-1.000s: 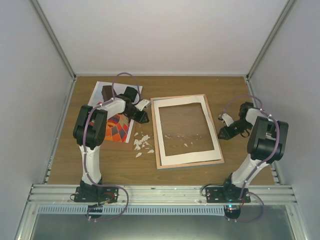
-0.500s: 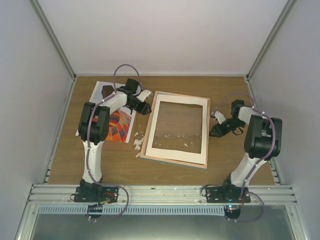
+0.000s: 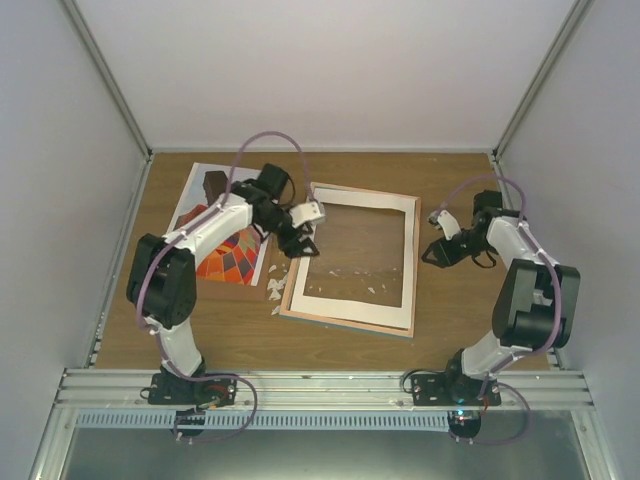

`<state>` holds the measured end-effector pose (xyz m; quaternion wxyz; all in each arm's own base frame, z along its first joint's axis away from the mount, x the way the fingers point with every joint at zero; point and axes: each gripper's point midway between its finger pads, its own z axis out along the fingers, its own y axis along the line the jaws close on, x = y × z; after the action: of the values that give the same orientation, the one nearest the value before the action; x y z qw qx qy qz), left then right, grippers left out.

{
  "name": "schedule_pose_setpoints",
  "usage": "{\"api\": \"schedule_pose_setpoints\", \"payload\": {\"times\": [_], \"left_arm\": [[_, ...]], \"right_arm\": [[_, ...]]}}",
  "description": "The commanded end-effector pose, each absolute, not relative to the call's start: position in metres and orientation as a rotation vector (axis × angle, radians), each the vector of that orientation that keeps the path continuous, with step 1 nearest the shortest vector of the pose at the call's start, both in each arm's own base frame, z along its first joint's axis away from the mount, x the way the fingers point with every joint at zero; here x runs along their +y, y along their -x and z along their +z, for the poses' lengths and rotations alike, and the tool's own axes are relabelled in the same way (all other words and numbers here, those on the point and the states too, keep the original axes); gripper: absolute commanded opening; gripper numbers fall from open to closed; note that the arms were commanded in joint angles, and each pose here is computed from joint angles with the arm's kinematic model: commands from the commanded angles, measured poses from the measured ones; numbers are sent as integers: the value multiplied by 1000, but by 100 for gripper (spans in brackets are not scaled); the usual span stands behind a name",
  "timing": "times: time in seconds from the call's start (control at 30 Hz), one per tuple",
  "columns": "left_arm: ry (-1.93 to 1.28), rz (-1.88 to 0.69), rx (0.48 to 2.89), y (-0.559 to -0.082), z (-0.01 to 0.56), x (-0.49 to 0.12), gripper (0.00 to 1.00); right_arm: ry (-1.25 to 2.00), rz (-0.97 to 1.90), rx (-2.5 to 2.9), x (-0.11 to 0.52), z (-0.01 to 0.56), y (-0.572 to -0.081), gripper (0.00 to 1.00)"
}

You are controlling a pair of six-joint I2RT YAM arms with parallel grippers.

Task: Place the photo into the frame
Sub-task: Adjust the photo frame item on the photo frame.

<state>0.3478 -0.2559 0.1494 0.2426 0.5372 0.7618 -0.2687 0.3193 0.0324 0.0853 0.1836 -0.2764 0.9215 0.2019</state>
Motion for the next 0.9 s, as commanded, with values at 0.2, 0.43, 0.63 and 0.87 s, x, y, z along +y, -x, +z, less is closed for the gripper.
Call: {"api": "schedule_pose_setpoints", "payload": {"times": [0.2,0.43,0.63,0.87], "left_arm": [[-1920,-954,1828,-209,121,-328,99],[-2075,-896,1785,-193,92,-358,90],[-2115,-931,1792,-198,82,-370,80],[-2156,-993,1848,-198,65,-374,69]], "right_arm": [[614,526,2515,37,121,-320,49],[568,434,2551,29,111,-323,49],[558,406,2556,29,110,-326,49],[555,389,2547,28,113,-326,48]]}}
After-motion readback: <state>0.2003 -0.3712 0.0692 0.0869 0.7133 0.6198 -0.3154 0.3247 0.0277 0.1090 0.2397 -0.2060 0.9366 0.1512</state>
